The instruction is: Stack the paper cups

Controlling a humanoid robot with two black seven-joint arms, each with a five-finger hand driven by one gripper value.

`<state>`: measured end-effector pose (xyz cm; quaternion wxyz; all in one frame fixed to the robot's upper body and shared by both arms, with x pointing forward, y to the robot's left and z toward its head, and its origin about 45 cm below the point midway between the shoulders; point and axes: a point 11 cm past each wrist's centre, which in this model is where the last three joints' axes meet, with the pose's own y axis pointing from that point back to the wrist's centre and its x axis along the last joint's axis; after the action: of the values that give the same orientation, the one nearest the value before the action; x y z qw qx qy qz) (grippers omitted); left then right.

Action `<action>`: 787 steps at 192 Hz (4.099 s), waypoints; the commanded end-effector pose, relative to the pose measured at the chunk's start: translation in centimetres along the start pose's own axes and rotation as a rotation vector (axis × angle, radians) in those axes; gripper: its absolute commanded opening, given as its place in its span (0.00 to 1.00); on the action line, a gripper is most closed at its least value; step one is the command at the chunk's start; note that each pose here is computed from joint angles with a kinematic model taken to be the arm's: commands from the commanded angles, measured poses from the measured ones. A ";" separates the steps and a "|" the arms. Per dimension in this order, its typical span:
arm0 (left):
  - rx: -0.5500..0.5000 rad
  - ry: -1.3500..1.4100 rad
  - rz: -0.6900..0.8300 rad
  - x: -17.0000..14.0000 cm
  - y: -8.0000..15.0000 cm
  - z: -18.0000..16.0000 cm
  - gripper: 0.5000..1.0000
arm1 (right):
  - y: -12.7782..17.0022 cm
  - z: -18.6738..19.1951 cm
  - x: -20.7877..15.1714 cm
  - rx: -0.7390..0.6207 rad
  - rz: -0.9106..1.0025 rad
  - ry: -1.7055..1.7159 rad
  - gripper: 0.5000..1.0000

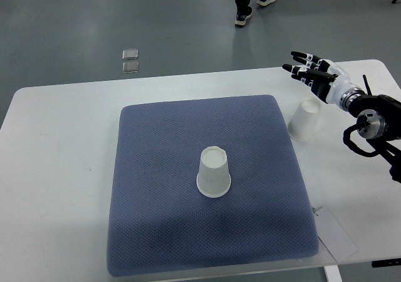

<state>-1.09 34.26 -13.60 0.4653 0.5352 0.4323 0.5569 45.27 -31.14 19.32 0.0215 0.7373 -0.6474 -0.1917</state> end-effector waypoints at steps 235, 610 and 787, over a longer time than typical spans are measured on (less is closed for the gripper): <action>0.000 0.002 0.000 0.0 0.0 0.0 1.00 | -0.4 -2.0 2.5 0.023 0.028 0.028 0.83; 0.000 0.002 0.002 0.0 0.0 0.0 1.00 | 2.2 -3.6 0.5 -0.132 -0.370 1.319 0.81; 0.000 0.002 0.002 0.0 0.0 0.0 1.00 | 1.7 -1.4 2.9 -0.178 -0.267 1.378 0.81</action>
<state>-1.08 34.30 -13.60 0.4646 0.5353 0.4321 0.5577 44.28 -34.39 20.50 0.4600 0.7631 -0.3685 0.2652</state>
